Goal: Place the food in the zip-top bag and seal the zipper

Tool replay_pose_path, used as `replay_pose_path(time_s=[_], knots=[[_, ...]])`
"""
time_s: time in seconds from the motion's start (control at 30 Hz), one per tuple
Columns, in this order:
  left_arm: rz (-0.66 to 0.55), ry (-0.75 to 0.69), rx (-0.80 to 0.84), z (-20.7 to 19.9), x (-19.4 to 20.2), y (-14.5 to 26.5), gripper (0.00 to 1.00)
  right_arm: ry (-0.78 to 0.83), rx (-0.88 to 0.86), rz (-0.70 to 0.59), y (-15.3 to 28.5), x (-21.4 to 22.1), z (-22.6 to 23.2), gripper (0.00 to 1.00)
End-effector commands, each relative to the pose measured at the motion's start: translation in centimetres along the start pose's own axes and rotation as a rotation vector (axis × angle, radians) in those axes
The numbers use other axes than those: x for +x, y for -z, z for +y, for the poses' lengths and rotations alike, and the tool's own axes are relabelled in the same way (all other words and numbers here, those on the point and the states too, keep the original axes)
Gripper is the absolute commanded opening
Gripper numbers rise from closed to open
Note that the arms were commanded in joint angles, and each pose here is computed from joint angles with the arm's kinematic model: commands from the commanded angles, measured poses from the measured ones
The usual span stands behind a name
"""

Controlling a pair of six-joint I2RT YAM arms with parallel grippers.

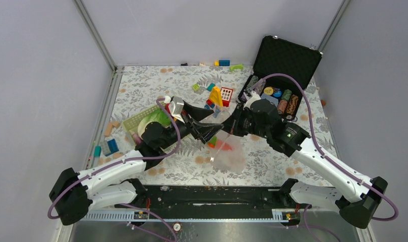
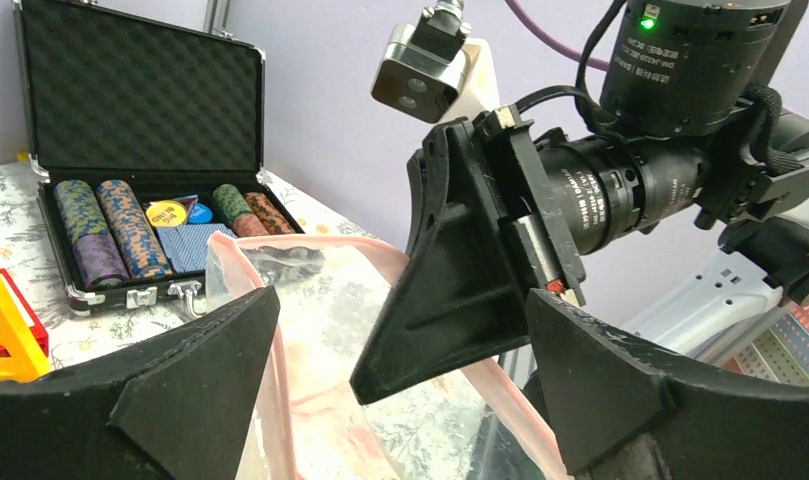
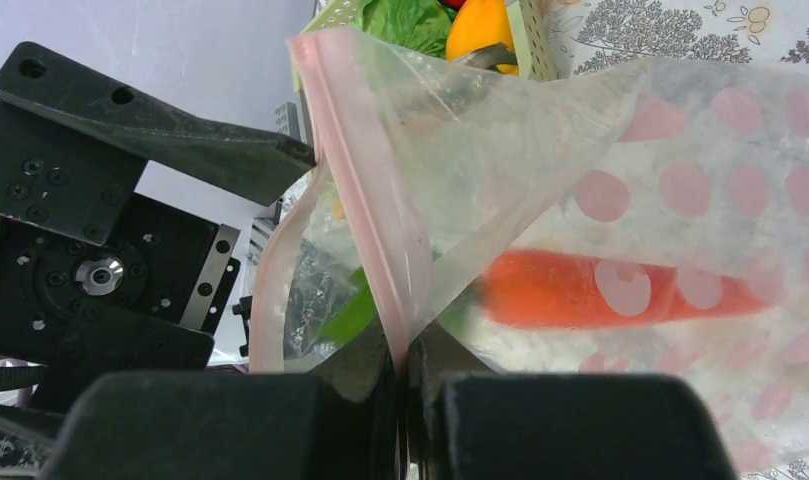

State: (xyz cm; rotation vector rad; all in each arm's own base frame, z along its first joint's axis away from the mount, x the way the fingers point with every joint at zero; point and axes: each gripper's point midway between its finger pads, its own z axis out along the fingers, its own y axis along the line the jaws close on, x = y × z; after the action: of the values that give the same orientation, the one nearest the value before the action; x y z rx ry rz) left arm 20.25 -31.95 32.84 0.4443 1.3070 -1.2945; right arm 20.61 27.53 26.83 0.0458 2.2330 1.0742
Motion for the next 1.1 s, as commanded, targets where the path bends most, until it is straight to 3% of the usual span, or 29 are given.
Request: replay_pose_path(time_s=[0.0, 0.27, 0.43, 0.63, 0.83, 1.07], knots=[[-0.028, -0.008, 0.070, -2.6, -2.8, 0.0, 0.98, 0.025, -0.020, -0.065, 0.6, -2.1, 1.4, 0.05], [0.002, 0.002, -0.046, -2.1, -4.6, 1.1, 0.99, 0.076, 0.039, -0.056, 0.6, -1.9, 0.0, 0.04], [0.069, -0.017, -0.375, 2.9, -4.5, 3.2, 0.99, 0.178, 0.255, -0.073, 2.0, -2.8, -3.7, 0.04], [0.107, -0.011, -0.704, 8.9, -3.4, 6.7, 0.99, 0.276, 0.569, -0.170, 7.4, -5.6, -8.1, 0.05], [0.133, 0.052, -0.810, 12.2, -2.4, 8.7, 0.99, 0.335, 0.767, -0.140, 10.9, -6.3, -10.3, 0.06], [0.164, 0.060, -0.883, 14.1, -1.8, 10.1, 0.99, 0.383, 0.873, -0.021, 9.2, -5.8, -11.3, 0.06]])
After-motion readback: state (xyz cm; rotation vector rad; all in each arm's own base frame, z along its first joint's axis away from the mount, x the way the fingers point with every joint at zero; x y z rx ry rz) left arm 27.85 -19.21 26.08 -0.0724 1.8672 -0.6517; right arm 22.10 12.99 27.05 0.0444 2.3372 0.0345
